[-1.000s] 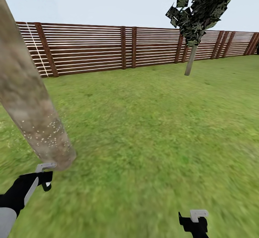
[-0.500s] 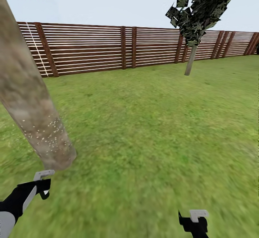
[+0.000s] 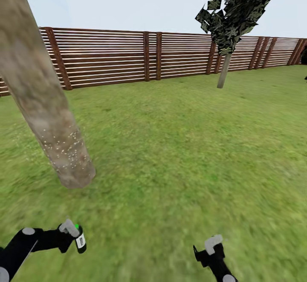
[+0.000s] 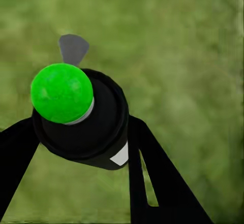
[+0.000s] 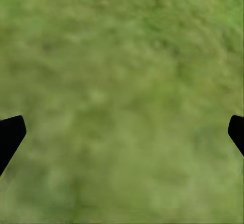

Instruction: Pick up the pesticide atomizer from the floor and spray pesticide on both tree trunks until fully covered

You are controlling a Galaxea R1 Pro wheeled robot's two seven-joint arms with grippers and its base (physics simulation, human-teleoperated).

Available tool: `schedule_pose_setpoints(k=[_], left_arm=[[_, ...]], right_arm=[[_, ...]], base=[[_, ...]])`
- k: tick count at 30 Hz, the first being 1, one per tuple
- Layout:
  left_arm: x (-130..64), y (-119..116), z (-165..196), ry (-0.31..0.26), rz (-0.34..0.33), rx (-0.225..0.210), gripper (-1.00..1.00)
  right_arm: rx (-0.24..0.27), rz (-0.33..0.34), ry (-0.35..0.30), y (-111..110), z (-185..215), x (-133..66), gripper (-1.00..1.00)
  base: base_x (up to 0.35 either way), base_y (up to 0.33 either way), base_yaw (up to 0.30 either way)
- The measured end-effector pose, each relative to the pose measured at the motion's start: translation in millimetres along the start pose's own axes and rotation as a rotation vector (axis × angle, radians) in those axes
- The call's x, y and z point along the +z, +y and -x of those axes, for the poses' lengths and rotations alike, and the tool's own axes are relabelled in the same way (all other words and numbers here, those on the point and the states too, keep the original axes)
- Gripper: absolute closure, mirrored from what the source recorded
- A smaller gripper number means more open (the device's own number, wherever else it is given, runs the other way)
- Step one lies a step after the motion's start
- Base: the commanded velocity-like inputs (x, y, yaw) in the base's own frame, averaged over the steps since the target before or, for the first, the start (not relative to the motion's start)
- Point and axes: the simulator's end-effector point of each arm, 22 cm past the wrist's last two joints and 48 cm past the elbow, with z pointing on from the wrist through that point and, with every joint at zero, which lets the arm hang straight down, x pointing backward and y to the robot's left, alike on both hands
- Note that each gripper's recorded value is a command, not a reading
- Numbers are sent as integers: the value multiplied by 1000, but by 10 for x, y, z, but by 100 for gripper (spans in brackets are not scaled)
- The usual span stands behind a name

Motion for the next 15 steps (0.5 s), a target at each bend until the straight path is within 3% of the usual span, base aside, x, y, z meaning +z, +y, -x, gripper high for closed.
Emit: schedule_pose_setpoints(k=[1, 2, 3, 4, 5, 7, 8, 9, 12, 15], left_arm=[[2, -128, -71, 37, -56, 33, 100], [8, -233, -171, 86, -100, 72, 100], [12, -303, -281, 140, -128, 113, 100], [12, -354, -430, 213, -150, 168, 100], [11, -378, -502, 251, -161, 199, 100], [21, -410, -527, 268, -170, 215, 100], [81, -546, -508, 267, -206, 238, 100], [178, -778, -497, 282, -267, 288, 100], [186, -812, -605, 273, -265, 261, 100], [107, -778, -794, 319, -264, 256, 100]], right_arm=[[-69, 52, -70, 254, 337, 58, -100], [-156, 143, -139, 683, 665, 69, -100], [-196, 198, -158, 899, 754, 50, -100], [-256, 348, -154, 1320, 787, -18, -100], [-289, 500, -136, 1635, 822, -100, -100], [-320, 648, -143, 1857, 982, -199, -100], [-341, 761, -141, 2013, 1018, -325, -100], [-351, 826, -137, 2101, 1016, -414, -100], [-320, 820, -128, 2154, 979, -427, -100], [-327, 831, -98, 2128, 827, -452, -100]], base=[[-342, 0, 0], [-342, 0, 0], [-338, 0, 0], [-192, 0, 0], [-123, 0, 0], [-42, 0, 0], [-7, 0, 0], [0, 0, 0], [0, 0, 0], [0, 0, 0]])
